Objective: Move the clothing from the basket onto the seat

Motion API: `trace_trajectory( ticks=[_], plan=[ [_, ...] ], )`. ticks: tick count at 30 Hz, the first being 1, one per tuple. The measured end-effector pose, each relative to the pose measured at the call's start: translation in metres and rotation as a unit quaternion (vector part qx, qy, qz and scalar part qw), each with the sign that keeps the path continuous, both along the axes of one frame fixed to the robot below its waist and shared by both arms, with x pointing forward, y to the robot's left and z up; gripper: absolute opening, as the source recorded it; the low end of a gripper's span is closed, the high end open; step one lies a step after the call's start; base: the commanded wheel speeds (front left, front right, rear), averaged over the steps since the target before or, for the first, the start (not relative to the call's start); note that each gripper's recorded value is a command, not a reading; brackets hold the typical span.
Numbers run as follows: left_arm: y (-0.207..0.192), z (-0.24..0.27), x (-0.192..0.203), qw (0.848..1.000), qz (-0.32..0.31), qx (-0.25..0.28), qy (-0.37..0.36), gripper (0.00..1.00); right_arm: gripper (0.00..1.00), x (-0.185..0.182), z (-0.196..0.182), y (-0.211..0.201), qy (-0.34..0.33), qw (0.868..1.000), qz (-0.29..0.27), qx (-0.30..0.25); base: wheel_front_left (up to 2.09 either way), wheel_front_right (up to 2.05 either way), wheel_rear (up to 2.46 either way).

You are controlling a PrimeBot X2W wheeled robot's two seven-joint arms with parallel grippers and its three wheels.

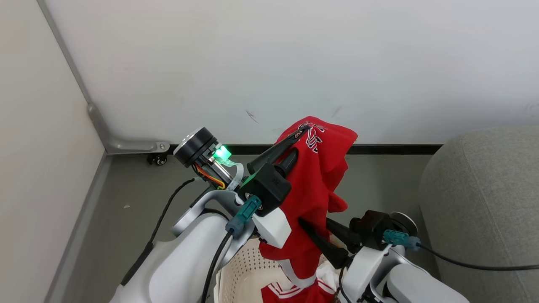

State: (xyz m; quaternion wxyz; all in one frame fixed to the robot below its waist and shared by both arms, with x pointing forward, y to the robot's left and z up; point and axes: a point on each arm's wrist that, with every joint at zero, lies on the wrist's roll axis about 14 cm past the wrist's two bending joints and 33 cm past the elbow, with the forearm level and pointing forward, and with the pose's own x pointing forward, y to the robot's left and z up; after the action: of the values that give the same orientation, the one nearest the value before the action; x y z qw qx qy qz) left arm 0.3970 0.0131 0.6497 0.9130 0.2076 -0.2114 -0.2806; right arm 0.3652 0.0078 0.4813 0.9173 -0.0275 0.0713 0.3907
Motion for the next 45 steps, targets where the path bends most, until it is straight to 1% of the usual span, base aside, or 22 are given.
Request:
trace_trajectory(
  ticks=[1,2,3,9,13,16,20,22,24,29,30,31,33,34,35,36,37,38,45],
  plan=[
    [0.001,0.000,0.000,1.000,0.001,0.000,0.000,0.00,0.33,0.001,0.002,0.001,-0.003,1.000,0.001,0.001,0.00,0.00,0.00],
    [0.002,0.001,-0.001,1.000,0.002,-0.003,0.000,0.00,0.09,0.003,0.003,0.003,-0.009,1.000,0.004,0.000,0.00,0.00,0.00],
    [0.002,0.002,-0.001,1.000,0.003,-0.005,0.001,0.00,0.00,0.004,0.004,0.004,-0.011,1.000,0.006,-0.002,0.00,0.00,0.00],
    [0.010,0.000,0.003,1.000,0.013,-0.012,0.011,0.00,0.00,0.004,0.002,0.006,-0.016,1.000,0.012,-0.007,0.00,0.00,0.00],
    [0.018,-0.008,0.008,0.999,0.026,-0.018,0.026,0.00,0.00,0.007,0.001,-0.004,-0.012,1.000,0.000,-0.002,0.00,0.00,0.00],
    [0.024,-0.021,0.011,0.998,0.036,-0.030,0.049,0.00,0.00,0.013,0.003,-0.018,-0.010,1.000,-0.021,0.008,0.00,0.00,0.00],
    [0.027,-0.036,0.013,0.995,0.039,-0.043,0.076,0.00,0.00,0.020,0.003,-0.046,-0.004,0.998,-0.064,0.023,0.00,0.00,0.00],
    [0.026,-0.044,0.013,0.994,0.039,-0.047,0.089,0.03,0.00,0.024,0.005,-0.063,-0.001,0.995,-0.089,0.033,0.00,0.00,0.00],
    [0.024,-0.051,0.012,0.993,0.036,-0.055,0.102,0.04,0.00,0.028,0.010,-0.076,-0.002,0.993,-0.111,0.047,0.00,0.00,0.00],
    [0.016,-0.063,0.010,0.988,0.025,-0.083,0.129,0.09,0.00,0.038,0.032,-0.102,-0.022,0.985,-0.151,0.083,0.00,0.00,0.00],
    [0.014,-0.064,0.009,0.987,0.021,-0.091,0.134,0.11,0.00,0.039,0.036,-0.106,-0.027,0.983,-0.156,0.089,0.00,0.00,0.00],
    [0.011,-0.065,0.008,0.985,0.015,-0.100,0.140,0.16,0.00,0.039,0.039,-0.108,-0.031,0.983,-0.158,0.091,0.00,0.00,0.00],
    [0.006,-0.067,0.008,0.982,0.009,-0.114,0.151,0.29,0.00,0.039,0.044,-0.112,-0.038,0.982,-0.160,0.094,0.00,0.00,0.00],
    [0.004,-0.068,0.007,0.980,0.004,-0.124,0.156,0.38,0.00,0.038,0.047,-0.113,-0.041,0.981,-0.161,0.096,0.00,0.00,0.00],
    [0.001,-0.067,0.007,0.978,-0.001,-0.135,0.161,0.45,0.00,0.038,0.049,-0.114,-0.044,0.981,-0.161,0.098,0.00,0.00,0.00],
    [0.000,-0.068,0.007,0.976,-0.003,-0.144,0.166,0.45,0.00,0.038,0.051,-0.114,-0.047,0.981,-0.162,0.100,0.00,0.00,0.00],
    [-0.002,-0.068,0.006,0.974,-0.006,-0.150,0.168,0.88,0.00,0.038,0.052,-0.116,-0.049,0.980,-0.164,0.102,0.00,0.00,0.00],
    [-0.003,-0.068,0.006,0.973,-0.010,-0.155,0.169,1.00,0.00,0.038,0.054,-0.118,-0.051,0.979,-0.167,0.103,0.00,0.00,0.00],
    [-0.008,-0.075,0.005,0.968,-0.019,-0.169,0.183,1.00,0.00,0.045,0.069,-0.142,-0.073,0.973,-0.193,0.105,0.00,0.00,0.00]
  ],
)
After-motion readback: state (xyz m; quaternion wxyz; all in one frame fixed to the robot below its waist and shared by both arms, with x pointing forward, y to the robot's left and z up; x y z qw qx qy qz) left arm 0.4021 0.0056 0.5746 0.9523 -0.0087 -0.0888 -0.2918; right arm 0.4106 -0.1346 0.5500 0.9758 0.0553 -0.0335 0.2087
